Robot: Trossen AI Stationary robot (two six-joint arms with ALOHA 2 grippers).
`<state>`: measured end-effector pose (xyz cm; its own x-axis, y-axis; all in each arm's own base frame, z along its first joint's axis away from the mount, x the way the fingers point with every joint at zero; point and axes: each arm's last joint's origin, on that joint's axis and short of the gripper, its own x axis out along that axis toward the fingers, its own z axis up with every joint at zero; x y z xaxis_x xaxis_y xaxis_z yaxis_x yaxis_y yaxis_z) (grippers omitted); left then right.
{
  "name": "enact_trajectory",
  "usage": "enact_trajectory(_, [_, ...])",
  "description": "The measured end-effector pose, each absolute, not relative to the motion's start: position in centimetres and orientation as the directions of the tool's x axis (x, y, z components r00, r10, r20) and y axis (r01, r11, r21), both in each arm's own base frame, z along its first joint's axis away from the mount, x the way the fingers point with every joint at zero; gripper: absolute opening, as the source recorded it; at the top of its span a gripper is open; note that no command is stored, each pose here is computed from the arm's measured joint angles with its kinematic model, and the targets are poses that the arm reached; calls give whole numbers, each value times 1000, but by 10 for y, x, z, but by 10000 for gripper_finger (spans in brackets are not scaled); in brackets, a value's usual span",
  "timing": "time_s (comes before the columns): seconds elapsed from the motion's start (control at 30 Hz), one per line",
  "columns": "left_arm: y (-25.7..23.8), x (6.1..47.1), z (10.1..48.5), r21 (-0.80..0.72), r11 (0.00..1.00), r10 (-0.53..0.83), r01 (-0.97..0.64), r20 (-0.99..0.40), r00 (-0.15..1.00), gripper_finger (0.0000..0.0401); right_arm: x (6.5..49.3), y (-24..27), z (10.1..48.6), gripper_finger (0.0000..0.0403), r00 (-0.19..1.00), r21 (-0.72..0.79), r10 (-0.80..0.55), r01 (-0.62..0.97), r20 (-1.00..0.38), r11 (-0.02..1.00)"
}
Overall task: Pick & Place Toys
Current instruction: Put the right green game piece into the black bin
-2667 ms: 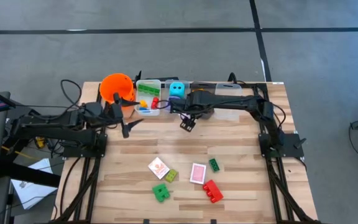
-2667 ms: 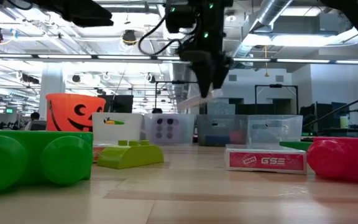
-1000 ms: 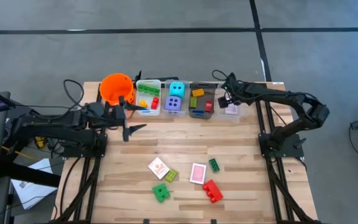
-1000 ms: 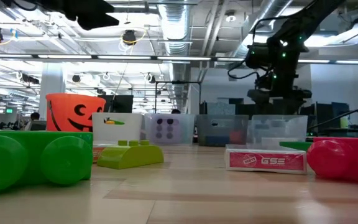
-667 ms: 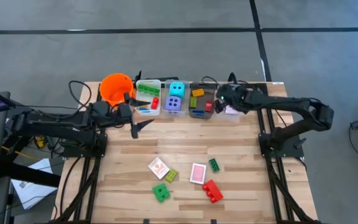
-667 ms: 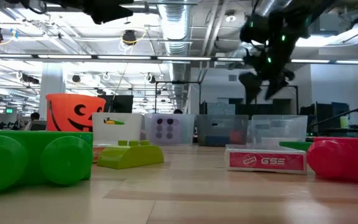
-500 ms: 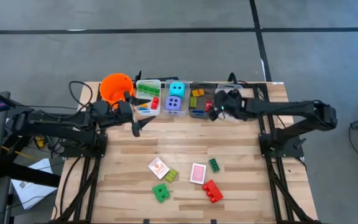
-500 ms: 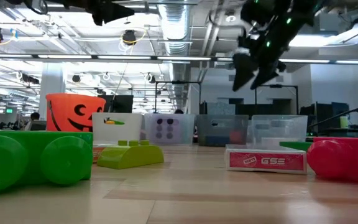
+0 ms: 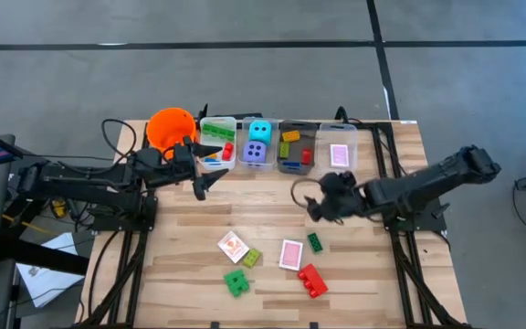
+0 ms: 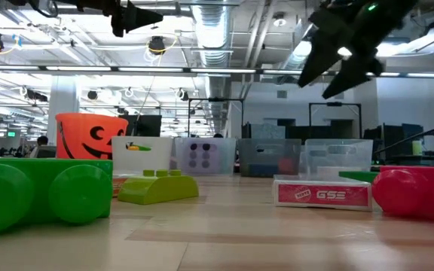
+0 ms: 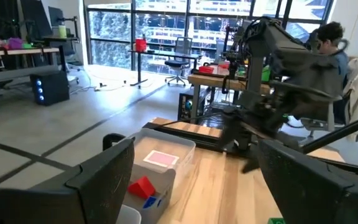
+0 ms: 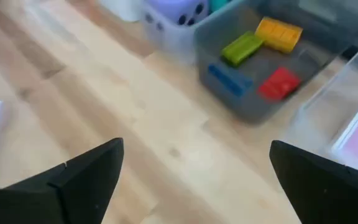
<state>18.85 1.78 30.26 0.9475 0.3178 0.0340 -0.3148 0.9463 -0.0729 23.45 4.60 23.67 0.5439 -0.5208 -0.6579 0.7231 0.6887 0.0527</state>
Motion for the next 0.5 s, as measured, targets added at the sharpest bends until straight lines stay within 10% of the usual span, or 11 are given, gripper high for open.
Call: enact_trajectory(0.5, [18,189,303,-74,946,317,-314,34,948,332,210,128,202,397,634,240,-499,729,-592,641])
